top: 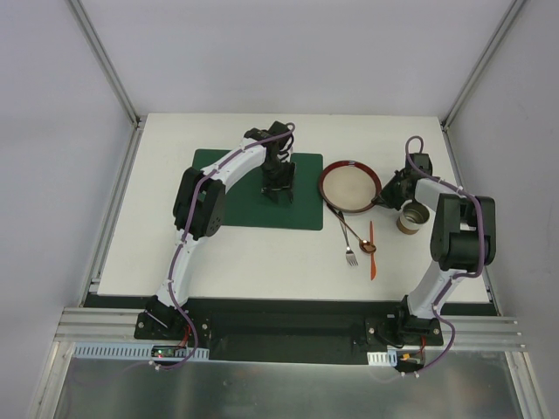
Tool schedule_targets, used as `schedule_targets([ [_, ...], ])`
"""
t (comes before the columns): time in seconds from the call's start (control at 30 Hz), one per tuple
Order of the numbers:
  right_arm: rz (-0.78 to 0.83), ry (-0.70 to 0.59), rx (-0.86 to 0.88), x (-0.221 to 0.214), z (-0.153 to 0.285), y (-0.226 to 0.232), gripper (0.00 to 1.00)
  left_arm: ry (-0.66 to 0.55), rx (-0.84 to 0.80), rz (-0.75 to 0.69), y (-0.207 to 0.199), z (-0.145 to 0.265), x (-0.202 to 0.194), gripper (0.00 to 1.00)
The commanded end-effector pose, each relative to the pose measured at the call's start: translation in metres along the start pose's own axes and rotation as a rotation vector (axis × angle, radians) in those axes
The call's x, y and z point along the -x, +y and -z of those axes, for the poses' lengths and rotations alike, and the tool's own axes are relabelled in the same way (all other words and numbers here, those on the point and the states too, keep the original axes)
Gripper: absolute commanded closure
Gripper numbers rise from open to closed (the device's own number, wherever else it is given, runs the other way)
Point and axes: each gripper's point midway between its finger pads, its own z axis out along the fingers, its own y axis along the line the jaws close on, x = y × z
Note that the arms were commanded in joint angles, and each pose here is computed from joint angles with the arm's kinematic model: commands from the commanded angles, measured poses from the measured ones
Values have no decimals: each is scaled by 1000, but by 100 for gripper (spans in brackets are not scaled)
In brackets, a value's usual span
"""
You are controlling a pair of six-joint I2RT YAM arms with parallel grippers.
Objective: Set the dinner table for one person
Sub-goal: Pick up the plate at the center of the board.
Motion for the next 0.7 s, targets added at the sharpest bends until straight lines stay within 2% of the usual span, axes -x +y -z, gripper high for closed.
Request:
schedule_targets([
  [0.0,2,15,-60,-9,0,-15,100,-53,-13,-10,-9,31,3,50],
  [0.33,51,-49,-59,5,12,-12,100,-47,-22,-1,-11,31,1,51],
  [0.67,108,-114,14,19,30,7,100,-50,-19,-1,-10,33,1,51],
])
